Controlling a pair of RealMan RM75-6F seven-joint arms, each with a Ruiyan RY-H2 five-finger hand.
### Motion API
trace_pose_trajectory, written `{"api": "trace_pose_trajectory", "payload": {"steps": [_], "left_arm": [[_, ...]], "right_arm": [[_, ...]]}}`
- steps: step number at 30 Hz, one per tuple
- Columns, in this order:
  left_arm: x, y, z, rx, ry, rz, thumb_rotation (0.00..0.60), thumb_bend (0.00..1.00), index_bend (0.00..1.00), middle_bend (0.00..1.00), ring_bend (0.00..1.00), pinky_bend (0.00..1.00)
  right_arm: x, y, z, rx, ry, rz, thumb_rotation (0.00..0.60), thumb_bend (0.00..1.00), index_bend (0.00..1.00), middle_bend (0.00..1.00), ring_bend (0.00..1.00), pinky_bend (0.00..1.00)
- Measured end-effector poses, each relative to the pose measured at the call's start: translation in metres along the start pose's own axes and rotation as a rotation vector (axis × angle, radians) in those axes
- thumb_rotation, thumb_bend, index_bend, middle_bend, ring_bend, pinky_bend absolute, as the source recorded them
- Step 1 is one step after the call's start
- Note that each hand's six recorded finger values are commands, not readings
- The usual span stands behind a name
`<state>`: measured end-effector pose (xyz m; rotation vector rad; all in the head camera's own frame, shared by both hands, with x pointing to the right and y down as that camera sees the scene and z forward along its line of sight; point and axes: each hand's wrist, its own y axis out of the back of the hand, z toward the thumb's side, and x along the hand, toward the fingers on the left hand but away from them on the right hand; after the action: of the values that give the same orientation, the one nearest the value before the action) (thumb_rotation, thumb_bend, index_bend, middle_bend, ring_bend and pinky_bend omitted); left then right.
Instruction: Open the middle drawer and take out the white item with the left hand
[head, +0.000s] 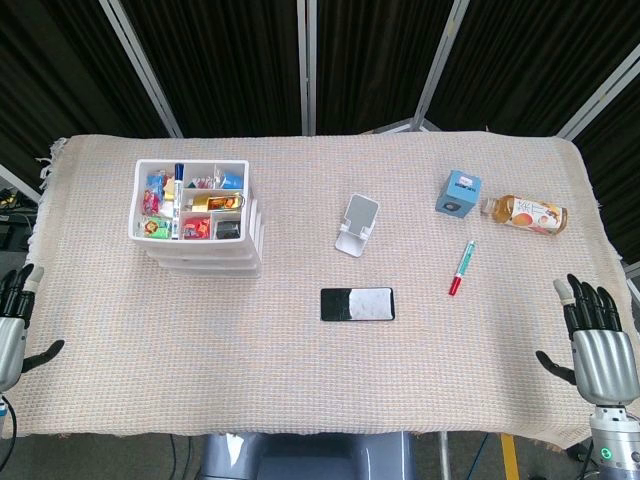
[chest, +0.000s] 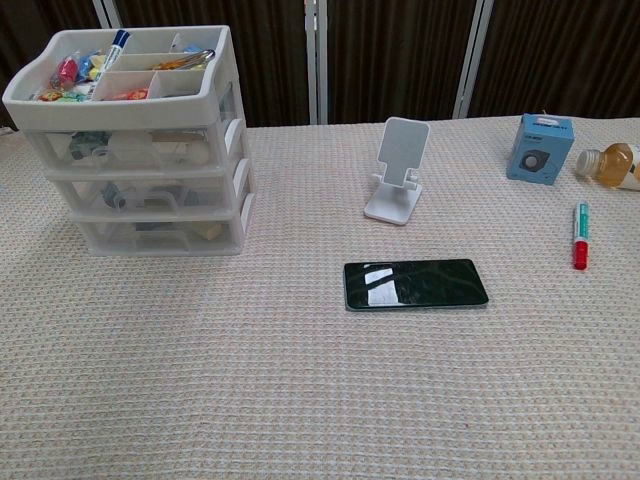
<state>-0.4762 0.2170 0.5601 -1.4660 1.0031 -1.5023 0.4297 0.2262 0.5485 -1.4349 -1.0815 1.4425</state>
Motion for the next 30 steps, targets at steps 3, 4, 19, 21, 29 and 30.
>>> {"api": "trace_pose_trajectory", "payload": {"steps": [3, 4, 19, 21, 29, 30], "left_arm": [[0.000, -0.002, -0.002, -0.001, 0.019, -0.056, 0.600, 0.08, 0.00, 0.00, 0.00, 0.00], [0.000, -0.002, -0.002, 0.001, 0.019, -0.061, 0.600, 0.08, 0.00, 0.00, 0.00, 0.00], [0.003, -0.008, -0.001, -0.005, 0.018, -0.105, 0.600, 0.08, 0.00, 0.00, 0.00, 0.00], [0.003, -0.008, 0.000, -0.005, 0.014, -0.105, 0.600, 0.08, 0.00, 0.00, 0.00, 0.00], [0.003, -0.003, 0.008, -0.024, -0.008, -0.078, 0.600, 0.23, 0.00, 0.34, 0.37, 0.34], [0.003, -0.002, 0.009, -0.035, -0.010, -0.075, 0.600, 0.27, 0.00, 0.44, 0.45, 0.40]], "right_arm": [[-0.001, 0.001, -0.002, 0.002, -0.014, 0.011, 0.600, 0.00, 0.00, 0.00, 0.00, 0.00], [-0.001, 0.001, -0.003, 0.001, -0.016, 0.012, 0.600, 0.00, 0.00, 0.00, 0.00, 0.00], [-0.002, -0.004, -0.001, -0.005, -0.017, 0.038, 0.600, 0.00, 0.00, 0.00, 0.00, 0.00], [-0.002, -0.006, -0.001, -0.003, -0.020, 0.046, 0.600, 0.00, 0.00, 0.00, 0.00, 0.00], [-0.001, -0.006, -0.001, -0.016, -0.022, 0.053, 0.600, 0.00, 0.00, 0.00, 0.00, 0.00], [0.000, -0.006, -0.001, -0.020, -0.022, 0.054, 0.600, 0.00, 0.00, 0.00, 0.00, 0.00]]}}
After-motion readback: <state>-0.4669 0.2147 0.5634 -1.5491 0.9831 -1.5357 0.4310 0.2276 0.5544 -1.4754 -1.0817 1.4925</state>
